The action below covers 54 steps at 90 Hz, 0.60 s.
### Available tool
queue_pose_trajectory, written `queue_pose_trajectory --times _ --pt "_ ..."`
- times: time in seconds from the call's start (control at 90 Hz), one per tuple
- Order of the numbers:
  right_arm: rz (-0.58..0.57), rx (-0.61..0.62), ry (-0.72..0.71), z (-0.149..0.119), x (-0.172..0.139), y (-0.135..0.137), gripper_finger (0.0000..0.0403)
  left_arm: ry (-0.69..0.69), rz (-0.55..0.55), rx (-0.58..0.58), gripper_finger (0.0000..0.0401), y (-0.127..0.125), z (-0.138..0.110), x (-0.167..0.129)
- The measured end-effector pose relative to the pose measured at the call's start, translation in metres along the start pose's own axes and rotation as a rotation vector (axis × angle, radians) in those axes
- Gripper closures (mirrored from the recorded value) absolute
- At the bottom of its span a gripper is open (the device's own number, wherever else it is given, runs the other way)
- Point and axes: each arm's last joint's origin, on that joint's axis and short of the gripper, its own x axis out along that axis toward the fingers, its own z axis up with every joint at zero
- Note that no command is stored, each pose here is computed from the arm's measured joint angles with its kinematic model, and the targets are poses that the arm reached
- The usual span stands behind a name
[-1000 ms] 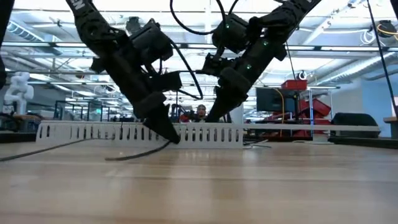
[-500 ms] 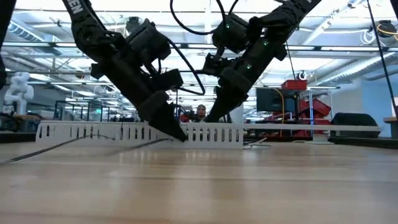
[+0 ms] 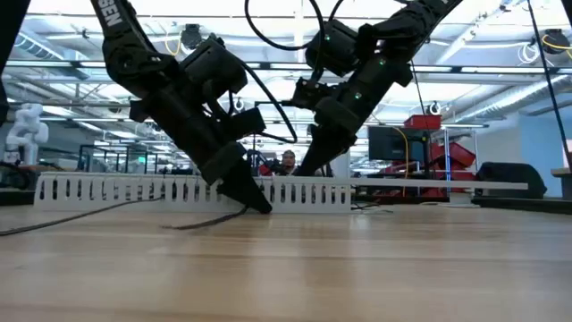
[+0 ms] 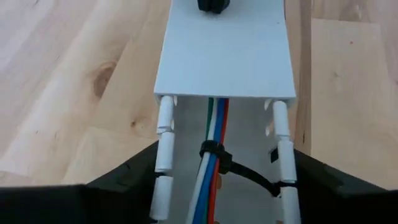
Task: Ziptie cables
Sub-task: Close the cable duct
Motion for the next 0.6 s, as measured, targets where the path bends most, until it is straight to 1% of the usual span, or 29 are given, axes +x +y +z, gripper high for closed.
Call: queue_pose_trajectory --times 0.111,0.278,0.4,0.5,0.556,0.6 --pt "0.000 -0.007 -0.015 0.001 0.000 0.005 0.0403 0.000 0.000 0.000 0.0159 0.000 0.000 0.000" --pt "0.021 -0.037 -0.105 0.009 0.002 0.009 0.0403 0.000 0.000 0.001 0.0159 0.000 0.000 0.000" --pt "0.038 -0.054 -0.152 0.011 0.014 0.010 0.0403 0.001 0.000 0.000 0.0159 0.000 0.000 0.000" --pt "0.051 -0.056 -0.159 0.009 0.024 0.009 0.0403 0.002 -0.004 0.000 0.0159 0.000 0.000 0.000" --pt "0.036 -0.065 -0.158 0.009 0.025 0.010 0.0403 0.002 -0.004 -0.001 0.0159 0.000 0.000 0.000" --pt "0.030 -0.076 -0.170 0.012 0.019 0.010 0.0403 0.003 -0.004 -0.001 0.0159 0.000 0.000 0.000"
